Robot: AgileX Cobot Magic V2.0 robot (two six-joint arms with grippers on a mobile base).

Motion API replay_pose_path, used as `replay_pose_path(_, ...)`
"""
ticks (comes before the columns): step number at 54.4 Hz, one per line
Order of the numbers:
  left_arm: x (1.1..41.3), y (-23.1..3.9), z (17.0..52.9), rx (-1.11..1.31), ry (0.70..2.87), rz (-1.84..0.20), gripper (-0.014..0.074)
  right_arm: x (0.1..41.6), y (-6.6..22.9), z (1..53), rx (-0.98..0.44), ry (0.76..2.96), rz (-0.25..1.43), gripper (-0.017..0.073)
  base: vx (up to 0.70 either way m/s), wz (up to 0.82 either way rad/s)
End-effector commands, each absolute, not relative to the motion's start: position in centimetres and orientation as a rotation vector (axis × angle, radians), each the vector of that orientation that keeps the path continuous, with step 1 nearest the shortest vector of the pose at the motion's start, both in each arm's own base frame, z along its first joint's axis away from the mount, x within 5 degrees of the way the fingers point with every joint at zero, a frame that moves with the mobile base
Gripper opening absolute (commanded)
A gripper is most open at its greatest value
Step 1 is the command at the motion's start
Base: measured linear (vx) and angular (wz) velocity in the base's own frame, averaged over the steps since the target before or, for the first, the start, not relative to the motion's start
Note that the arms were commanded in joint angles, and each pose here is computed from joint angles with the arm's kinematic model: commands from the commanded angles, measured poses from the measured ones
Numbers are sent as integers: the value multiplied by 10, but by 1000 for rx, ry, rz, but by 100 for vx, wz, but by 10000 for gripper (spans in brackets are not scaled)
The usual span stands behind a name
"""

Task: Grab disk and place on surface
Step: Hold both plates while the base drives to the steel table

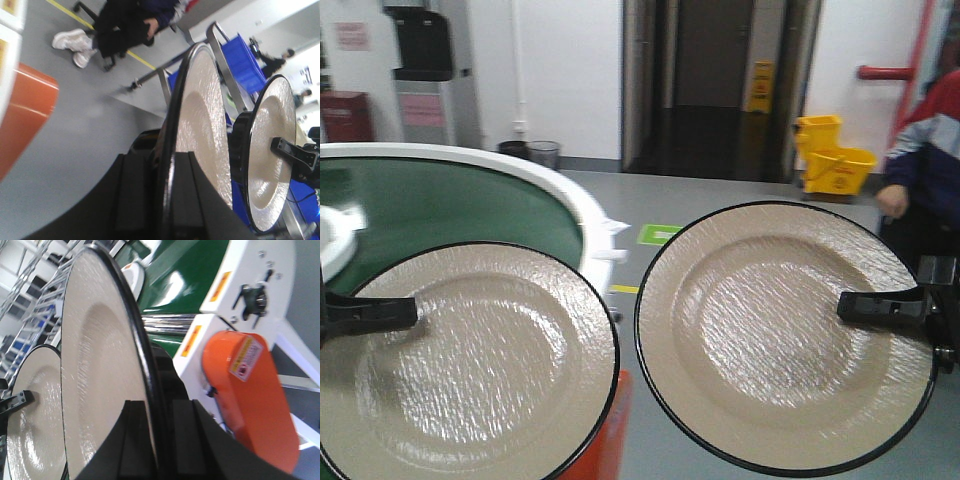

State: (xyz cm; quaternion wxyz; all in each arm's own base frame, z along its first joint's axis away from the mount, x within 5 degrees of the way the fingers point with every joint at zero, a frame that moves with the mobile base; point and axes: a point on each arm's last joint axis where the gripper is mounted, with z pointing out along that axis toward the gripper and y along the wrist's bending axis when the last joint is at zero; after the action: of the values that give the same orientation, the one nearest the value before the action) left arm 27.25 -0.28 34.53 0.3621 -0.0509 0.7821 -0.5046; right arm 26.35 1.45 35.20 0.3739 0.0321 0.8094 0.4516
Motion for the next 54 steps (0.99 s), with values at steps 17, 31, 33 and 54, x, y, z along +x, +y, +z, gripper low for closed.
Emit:
replay_pose_path(17,265,-8,377,-116,1848,-1414,-4,258,18,381,89,1920,1244,-9,-9,-59)
replay_pose_path(31,265,-8,378,-110,1847,-1417,-4,258,18,381,88,1920,1245,-9,1,-64)
replay_pose_path(33,264,-8,378,-108,1848,-1419,-4,257,18,382,86,1918,1244,-9,8,-67)
replay_pose_path(54,264,-8,378,-107,1848,-1420,-4,255,19,382,69,1923,1260,-9,18,-56)
